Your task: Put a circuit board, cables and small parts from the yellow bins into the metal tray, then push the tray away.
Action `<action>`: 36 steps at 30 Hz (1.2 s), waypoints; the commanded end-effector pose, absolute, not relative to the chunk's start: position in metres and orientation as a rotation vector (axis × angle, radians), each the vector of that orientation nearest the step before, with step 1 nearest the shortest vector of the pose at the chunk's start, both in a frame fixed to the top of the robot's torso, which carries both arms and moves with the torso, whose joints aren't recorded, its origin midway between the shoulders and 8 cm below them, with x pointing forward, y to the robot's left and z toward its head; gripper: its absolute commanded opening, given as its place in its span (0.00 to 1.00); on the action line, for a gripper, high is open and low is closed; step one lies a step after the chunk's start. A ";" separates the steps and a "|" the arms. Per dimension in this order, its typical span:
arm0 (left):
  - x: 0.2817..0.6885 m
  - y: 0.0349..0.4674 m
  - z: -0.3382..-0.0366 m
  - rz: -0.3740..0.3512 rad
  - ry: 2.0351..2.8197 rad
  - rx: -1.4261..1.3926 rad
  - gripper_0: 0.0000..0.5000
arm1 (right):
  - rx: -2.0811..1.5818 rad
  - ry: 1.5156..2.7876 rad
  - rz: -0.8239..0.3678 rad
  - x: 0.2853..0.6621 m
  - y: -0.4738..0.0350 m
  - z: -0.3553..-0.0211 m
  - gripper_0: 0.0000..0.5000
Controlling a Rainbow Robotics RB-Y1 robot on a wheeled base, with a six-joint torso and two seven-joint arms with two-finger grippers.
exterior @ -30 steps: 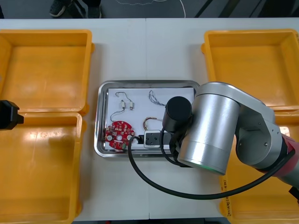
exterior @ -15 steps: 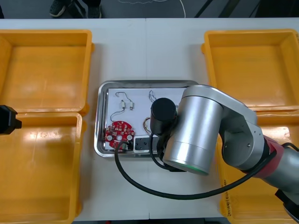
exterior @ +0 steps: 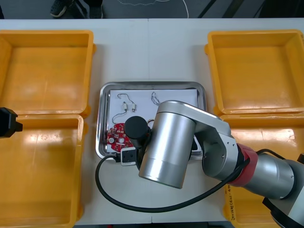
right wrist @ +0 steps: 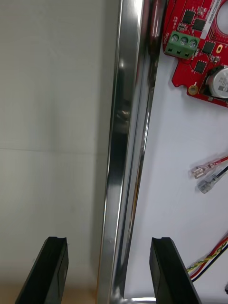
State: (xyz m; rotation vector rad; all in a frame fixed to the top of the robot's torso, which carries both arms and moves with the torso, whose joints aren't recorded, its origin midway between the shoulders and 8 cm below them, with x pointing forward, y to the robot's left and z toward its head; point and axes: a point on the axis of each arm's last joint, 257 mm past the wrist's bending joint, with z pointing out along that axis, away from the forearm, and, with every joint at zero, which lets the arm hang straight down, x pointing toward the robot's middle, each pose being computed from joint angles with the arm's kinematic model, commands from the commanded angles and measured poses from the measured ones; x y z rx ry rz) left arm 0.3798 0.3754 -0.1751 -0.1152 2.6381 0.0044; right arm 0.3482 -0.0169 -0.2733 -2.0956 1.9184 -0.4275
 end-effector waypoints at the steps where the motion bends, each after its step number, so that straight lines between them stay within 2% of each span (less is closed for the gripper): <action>1: 0.375 0.389 -0.159 0.056 2.607 -0.109 1.00 | -2.132 1.799 -0.427 0.347 0.010 -0.266 1.00; 19: 0.374 0.388 -0.155 0.022 2.601 -0.107 1.00 | -2.143 1.763 -0.407 0.346 0.021 -0.280 1.00; 36: 0.375 0.399 -0.149 0.060 2.586 -0.121 1.00 | -2.144 1.756 -0.505 0.356 0.011 -0.306 1.00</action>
